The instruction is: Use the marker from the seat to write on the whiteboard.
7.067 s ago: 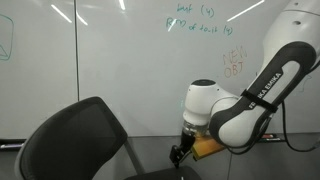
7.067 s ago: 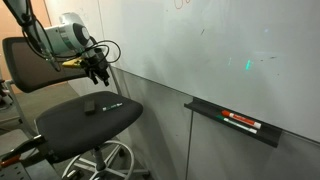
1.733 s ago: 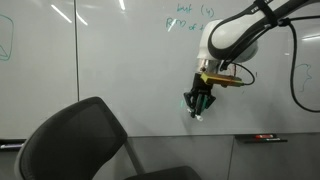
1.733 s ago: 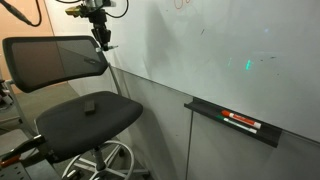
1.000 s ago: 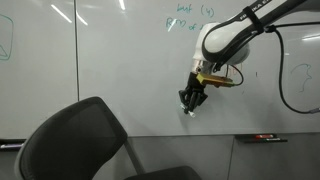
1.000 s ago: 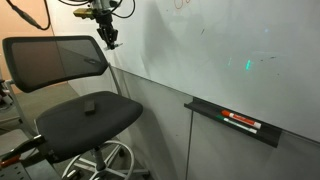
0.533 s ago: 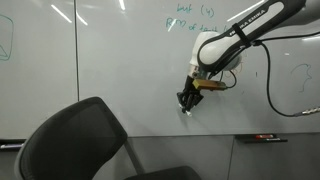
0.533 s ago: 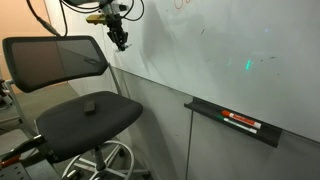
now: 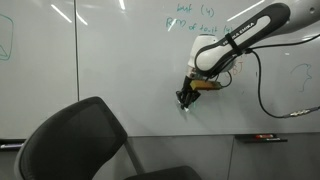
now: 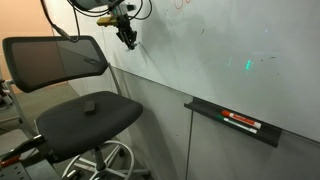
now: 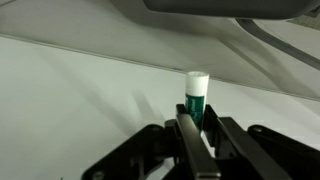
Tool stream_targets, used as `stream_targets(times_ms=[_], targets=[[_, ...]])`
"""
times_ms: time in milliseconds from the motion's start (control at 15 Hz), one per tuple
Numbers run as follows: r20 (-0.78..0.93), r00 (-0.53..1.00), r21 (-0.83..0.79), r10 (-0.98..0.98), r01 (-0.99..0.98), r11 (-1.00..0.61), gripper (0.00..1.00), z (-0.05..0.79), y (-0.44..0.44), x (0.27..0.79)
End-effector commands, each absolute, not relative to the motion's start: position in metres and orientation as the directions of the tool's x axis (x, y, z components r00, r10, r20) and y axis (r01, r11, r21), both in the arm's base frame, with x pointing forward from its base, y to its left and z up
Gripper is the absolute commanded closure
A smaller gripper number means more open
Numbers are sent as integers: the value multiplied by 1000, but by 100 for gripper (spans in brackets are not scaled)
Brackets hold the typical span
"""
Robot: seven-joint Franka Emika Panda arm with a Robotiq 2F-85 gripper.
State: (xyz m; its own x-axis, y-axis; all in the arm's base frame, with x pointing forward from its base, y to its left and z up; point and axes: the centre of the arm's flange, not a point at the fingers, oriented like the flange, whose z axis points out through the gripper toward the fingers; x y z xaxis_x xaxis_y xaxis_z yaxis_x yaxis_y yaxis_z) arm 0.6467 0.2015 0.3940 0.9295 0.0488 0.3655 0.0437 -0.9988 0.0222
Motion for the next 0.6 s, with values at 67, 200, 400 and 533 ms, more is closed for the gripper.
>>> stream_targets(times_ms=[67,200,400,533], targets=[[407,912,44,49,34,-998,94,394,209,668],[400,916,43,46,31,-999,94,388,209,670],[389,920,42,43,29,-999,94,380,209,671],[383,923,40,41,27,-999,94,375,210,672]])
